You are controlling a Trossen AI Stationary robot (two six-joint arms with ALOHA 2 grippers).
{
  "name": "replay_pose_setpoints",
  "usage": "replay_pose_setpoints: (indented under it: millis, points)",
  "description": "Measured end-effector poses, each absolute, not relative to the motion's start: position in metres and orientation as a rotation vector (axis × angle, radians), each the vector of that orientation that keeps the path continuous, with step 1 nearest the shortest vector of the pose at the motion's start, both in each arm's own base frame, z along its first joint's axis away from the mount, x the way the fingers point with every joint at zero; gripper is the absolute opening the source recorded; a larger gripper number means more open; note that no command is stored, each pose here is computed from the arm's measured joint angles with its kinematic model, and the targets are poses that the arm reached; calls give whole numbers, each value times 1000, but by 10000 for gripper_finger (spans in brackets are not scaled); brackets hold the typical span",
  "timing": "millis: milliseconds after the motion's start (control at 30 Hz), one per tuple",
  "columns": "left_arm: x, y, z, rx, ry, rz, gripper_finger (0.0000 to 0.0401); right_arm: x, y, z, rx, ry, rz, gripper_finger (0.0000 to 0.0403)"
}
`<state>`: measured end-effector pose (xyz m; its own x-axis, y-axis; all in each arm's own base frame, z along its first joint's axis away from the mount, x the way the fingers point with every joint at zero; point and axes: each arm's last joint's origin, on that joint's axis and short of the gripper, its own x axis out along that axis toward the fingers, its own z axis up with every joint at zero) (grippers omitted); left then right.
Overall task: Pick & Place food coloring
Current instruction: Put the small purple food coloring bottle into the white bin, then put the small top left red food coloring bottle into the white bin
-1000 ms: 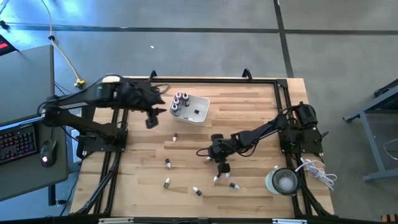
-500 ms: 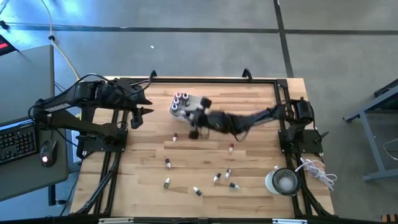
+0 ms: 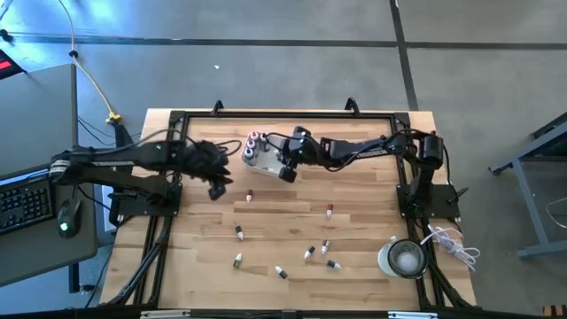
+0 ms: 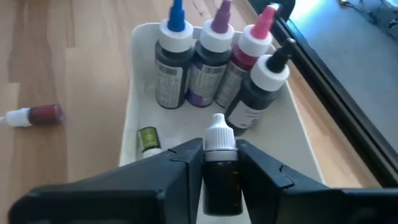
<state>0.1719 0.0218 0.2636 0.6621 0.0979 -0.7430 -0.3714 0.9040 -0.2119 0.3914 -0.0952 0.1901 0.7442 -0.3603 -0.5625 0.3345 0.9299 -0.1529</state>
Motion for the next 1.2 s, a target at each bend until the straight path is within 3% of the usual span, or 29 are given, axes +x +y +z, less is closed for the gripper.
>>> replay_pose_setpoints:
  millis: [167,367,700,1200]
  points:
    - [184,23,207,-527,738,332,145,391,-96,190,-76,631,-386,120]
    - [195,25,168,-659,763,417,145,391,-96,190,-85,633,-423,150]
    - [221,11,144,-663,749,438,145,392,-89,190,-62,632,-411,156]
    - [225,3,133,-656,712,581,145,392,-89,190,-31,622,-415,156]
